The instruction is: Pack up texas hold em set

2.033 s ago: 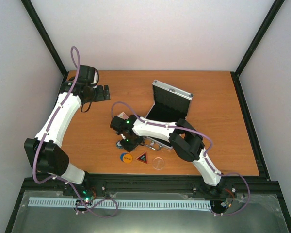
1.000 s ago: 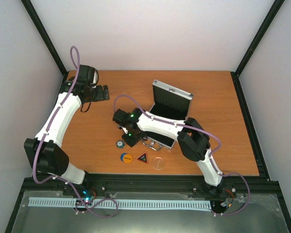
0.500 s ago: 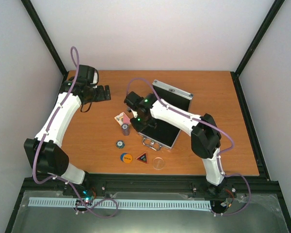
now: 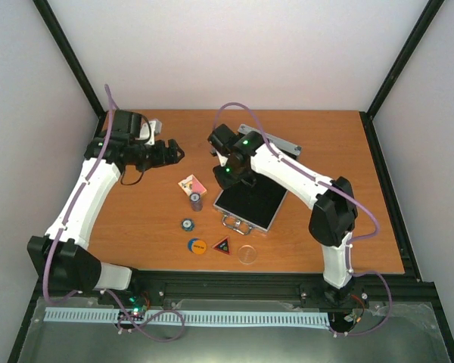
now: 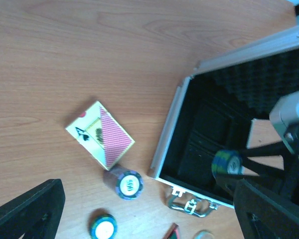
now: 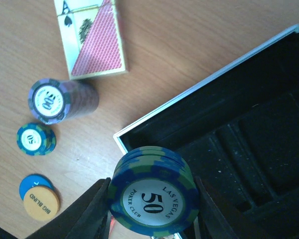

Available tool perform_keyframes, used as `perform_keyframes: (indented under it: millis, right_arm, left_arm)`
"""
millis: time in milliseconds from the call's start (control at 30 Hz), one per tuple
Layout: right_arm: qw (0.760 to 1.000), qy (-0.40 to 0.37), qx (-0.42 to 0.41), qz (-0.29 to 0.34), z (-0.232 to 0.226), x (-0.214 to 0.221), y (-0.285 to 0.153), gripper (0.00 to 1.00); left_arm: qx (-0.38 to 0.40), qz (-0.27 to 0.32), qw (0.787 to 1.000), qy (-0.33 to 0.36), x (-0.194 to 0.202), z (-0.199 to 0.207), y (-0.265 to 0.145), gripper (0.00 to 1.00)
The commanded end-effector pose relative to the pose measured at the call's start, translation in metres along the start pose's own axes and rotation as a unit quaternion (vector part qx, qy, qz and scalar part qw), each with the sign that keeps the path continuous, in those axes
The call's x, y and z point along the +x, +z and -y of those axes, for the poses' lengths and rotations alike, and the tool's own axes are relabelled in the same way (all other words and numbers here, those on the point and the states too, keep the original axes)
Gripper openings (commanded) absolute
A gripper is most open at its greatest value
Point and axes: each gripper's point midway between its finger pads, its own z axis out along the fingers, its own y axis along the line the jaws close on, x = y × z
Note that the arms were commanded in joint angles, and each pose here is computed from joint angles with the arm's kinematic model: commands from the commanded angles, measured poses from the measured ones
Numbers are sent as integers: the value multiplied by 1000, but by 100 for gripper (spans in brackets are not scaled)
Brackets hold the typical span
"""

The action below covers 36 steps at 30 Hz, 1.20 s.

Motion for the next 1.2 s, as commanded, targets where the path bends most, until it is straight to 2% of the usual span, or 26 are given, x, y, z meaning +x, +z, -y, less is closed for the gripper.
perform_keyframes:
  millis: [0,200,467,567,867,1000,1167]
  right_arm:
    - [999,24,-14,42,6,-19,-26,3]
    - [998,14,-28,62,3,-22,-47,3]
    - [995,-10,-42,91,-1,-21,-77,3]
    - [994,-17,-44,94,-2,-20,-84,3]
    - [992,-46,-66,101,-9,-16,-97,3]
    - [991,-55,-65,103,-9,-15,-100,3]
    - [991,-65,-69,98,-10,-13,-99,3]
  left_arm:
    - [79,-9,997,-12,3,24,2,95]
    - [140,-38,989,-42,1,44,11,92]
    - [199,-126,969,-76,15,57,36,87]
    - [209,-140,964,-81,17,58,43,87]
    - [317,-200,922,-99,16,92,48,86]
    - [331,-225,910,-108,25,98,56,84]
    - [362,-260,891,-93,42,123,59,84]
